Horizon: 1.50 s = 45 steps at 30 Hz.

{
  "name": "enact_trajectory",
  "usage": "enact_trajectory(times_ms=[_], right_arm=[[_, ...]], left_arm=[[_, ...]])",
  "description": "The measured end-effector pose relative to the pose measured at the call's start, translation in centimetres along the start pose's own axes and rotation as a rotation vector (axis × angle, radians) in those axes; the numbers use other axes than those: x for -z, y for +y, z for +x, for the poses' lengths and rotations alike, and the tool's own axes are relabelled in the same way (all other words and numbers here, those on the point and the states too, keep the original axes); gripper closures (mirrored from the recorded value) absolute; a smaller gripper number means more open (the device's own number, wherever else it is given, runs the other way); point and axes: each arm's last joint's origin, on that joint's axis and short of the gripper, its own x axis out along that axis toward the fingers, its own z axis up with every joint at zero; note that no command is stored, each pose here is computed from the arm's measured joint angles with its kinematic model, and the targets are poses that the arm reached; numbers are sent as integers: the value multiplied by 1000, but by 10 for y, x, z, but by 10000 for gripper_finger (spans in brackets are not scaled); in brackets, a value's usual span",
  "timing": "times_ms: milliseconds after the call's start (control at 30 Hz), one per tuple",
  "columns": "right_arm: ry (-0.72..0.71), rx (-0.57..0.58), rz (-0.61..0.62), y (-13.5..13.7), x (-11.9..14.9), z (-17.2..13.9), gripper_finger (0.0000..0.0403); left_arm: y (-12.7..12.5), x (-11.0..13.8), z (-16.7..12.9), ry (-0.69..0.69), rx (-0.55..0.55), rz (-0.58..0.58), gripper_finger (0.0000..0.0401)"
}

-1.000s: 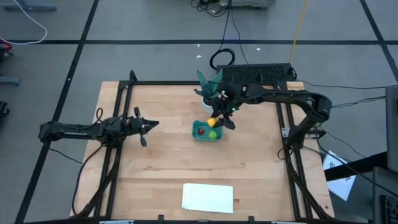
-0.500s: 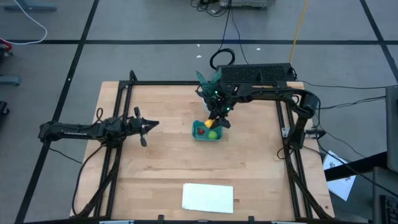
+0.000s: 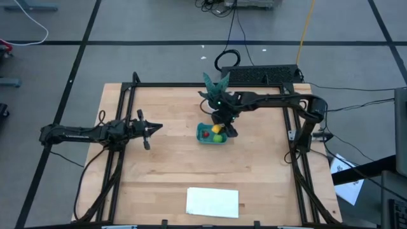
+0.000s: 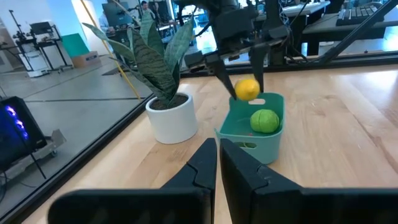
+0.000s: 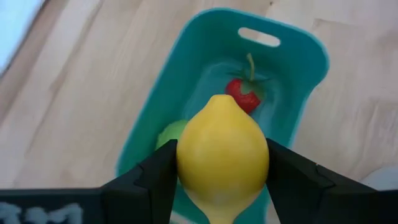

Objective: Pick and placing Produce into tupperware
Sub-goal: Put the yellow lemon into the green bin

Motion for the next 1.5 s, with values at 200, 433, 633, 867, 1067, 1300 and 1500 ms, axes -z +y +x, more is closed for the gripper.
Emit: enact_trajectory(times_ms=[200,433,633,867,1067,1300,1500], right_arm=[[3,-15,-8,15,-4,-23,208],[-87,34,-49,35,-13,-63,208],[-128,63,-152,38,-17,-71,208],[-126,70,-225,27,-22,-58,208],[-77,48,-384,15,-21,-35,208],[-8,10,-469,3,-11,-9,208],[104,28,-572,2,-5,13,208]], left_arm=[[0,0,0,1,1,-5,375],[0,0,0,-2,0,-9,375],[0,-1,0,-6,0,-7,375],[0,-1,0,-7,0,-1,375],[0,-1,0,-6,0,6,375],[0,0,0,2,1,8,375],[0,2,0,25,3,14,375]])
